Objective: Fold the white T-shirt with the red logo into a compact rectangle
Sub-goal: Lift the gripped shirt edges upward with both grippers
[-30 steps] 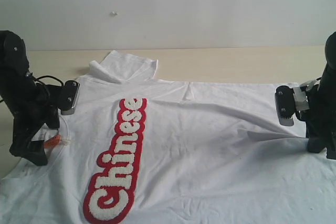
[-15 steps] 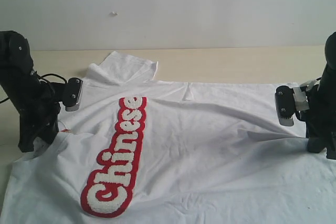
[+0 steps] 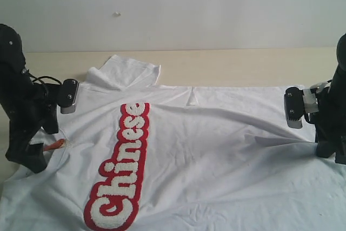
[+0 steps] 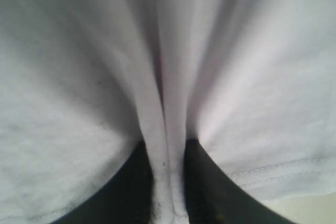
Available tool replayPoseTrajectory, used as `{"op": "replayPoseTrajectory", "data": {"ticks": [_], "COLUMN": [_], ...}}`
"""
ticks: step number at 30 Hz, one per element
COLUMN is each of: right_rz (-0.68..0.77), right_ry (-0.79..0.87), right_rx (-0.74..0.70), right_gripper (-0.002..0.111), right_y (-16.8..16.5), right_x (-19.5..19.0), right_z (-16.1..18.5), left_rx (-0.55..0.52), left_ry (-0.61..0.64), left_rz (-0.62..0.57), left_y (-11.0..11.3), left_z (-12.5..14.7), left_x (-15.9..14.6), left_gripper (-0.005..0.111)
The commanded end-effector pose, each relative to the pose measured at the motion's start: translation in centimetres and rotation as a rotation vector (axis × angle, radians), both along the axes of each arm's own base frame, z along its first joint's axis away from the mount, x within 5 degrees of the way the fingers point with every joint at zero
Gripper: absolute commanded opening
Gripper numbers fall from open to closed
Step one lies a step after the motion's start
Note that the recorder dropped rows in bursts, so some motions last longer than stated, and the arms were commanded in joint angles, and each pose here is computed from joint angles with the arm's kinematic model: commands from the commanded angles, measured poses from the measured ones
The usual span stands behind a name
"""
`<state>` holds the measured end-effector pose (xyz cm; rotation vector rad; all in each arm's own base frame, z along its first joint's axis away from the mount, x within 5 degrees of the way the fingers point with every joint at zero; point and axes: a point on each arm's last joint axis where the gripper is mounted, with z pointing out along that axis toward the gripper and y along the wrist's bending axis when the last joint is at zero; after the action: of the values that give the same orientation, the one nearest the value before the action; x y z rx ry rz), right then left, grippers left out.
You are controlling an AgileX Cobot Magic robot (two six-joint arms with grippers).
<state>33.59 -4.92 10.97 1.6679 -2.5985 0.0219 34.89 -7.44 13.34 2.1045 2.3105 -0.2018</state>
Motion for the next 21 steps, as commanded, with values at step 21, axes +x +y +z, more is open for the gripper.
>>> {"op": "replayPoseTrajectory", "data": {"ticks": [21], "right_rz": [-0.063], "right_ry": [-0.002], "right_rx": [0.032], "right_gripper": [0.022], "right_y": [0.3], "right_x": [0.0], "right_z": [-1.3], "left_rx": [-0.042], "left_ry": [-0.087], "left_rz": [-0.126], "left_y": [-3.5], "left_z": [-0.7], "left_x": [0.1], "left_gripper": [0.105]}}
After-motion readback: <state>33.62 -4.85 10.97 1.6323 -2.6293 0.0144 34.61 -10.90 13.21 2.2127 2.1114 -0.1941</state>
